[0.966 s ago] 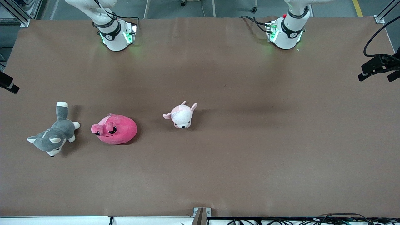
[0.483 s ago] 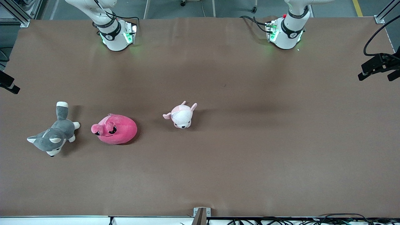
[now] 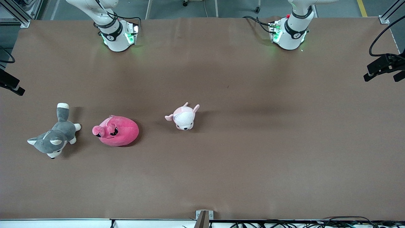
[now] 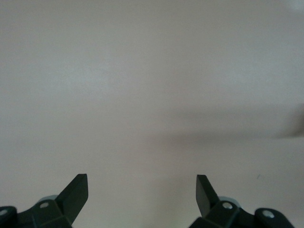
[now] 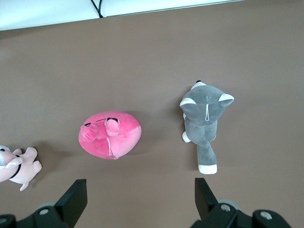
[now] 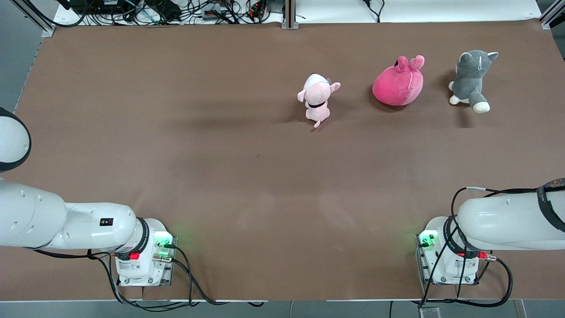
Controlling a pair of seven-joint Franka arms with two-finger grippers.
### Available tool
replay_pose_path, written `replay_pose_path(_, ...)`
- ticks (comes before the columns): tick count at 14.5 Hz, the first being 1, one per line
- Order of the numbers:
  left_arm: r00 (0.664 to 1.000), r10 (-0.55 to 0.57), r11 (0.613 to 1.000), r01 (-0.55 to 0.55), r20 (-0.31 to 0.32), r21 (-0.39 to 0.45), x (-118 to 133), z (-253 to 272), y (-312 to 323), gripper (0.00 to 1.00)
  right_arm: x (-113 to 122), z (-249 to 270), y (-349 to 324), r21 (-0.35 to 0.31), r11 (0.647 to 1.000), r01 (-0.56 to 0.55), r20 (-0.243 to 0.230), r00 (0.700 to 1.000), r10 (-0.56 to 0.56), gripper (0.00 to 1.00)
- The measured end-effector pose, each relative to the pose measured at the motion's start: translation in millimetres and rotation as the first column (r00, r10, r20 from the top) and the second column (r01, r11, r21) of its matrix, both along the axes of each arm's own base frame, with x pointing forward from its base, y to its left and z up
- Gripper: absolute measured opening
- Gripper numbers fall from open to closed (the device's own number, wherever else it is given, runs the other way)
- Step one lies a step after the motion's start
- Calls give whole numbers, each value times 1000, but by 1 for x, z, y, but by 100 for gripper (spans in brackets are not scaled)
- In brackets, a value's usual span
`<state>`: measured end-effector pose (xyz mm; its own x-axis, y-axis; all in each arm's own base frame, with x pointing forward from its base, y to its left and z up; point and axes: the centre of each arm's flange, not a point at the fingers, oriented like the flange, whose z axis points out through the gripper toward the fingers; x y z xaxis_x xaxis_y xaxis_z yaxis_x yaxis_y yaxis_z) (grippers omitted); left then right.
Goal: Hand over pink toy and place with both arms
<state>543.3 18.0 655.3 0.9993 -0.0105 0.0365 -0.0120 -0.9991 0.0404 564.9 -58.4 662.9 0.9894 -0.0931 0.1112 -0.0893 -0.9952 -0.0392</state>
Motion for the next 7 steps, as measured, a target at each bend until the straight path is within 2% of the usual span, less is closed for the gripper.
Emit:
replay_pose_path(3, 1000, 1, 1000, -1, -2, 0, 0, -1, 0, 100, -11, 3, 6, -28, 1000, -11, 11, 1000, 11, 100)
replay_pose_path(7, 1000, 1, 1000, -1, -1, 0, 0, -1, 0, 100, -24, -3, 8, -33, 999, -16, 13, 1000, 17, 100)
